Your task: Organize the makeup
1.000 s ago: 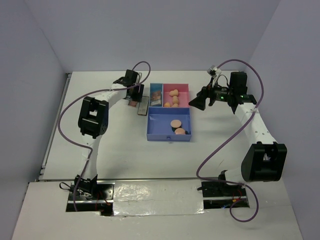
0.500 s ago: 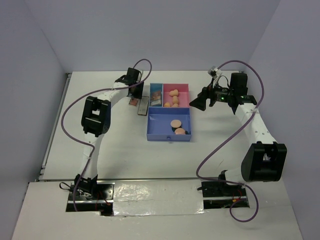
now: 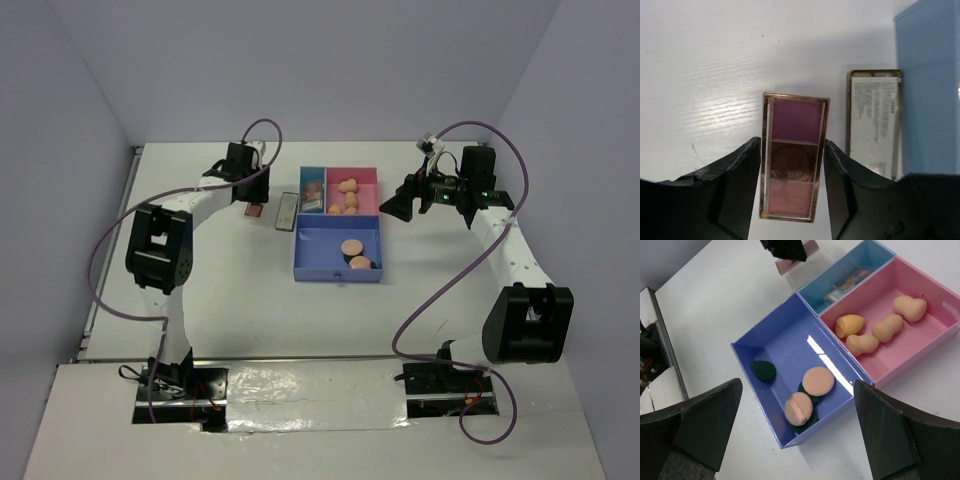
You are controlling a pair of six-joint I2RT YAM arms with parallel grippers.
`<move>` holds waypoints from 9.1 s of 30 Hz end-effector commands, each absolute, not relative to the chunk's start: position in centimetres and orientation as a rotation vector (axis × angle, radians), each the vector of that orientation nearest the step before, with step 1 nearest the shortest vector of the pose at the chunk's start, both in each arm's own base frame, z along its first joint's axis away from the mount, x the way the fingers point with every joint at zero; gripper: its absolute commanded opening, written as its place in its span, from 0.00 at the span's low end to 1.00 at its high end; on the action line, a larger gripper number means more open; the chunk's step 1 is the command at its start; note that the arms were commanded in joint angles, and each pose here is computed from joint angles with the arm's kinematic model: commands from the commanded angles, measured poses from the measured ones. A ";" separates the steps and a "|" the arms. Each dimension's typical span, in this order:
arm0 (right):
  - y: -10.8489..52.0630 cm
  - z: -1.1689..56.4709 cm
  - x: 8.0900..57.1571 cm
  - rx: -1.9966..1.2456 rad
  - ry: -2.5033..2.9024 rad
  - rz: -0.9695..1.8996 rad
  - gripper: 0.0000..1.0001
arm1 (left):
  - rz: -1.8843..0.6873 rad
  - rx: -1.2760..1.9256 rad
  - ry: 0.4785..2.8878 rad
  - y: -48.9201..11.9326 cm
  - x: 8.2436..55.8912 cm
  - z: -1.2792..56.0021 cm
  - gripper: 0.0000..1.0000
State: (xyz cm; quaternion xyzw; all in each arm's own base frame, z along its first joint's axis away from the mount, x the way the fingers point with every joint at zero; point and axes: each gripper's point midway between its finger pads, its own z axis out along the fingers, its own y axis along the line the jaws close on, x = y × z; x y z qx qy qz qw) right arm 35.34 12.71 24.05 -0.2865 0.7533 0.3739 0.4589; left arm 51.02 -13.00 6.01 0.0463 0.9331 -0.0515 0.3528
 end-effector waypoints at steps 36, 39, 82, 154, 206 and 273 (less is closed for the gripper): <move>12.6 24.8 35.0 -0.732 1.801 0.902 1.00 | -1.022 -0.141 2.090 -28.3 53.9 15.2 0.30; 12.6 24.9 35.0 -0.733 1.798 0.903 1.00 | -0.969 -0.148 2.117 -28.0 54.2 14.6 0.35; 12.4 25.2 35.2 -0.725 1.811 0.886 1.00 | -0.367 -0.197 2.170 -9.3 47.7 16.7 0.87; 11.6 23.0 36.8 -0.717 1.924 0.864 0.99 | -0.088 -0.016 2.544 -20.0 46.9 0.0 0.86; 12.1 23.4 35.1 -0.741 1.861 0.881 1.00 | -0.980 -0.098 2.193 -25.2 44.8 16.8 0.07; 12.0 23.5 34.1 -0.746 1.832 0.884 1.00 | -0.938 -0.222 2.145 -29.5 51.8 19.3 0.99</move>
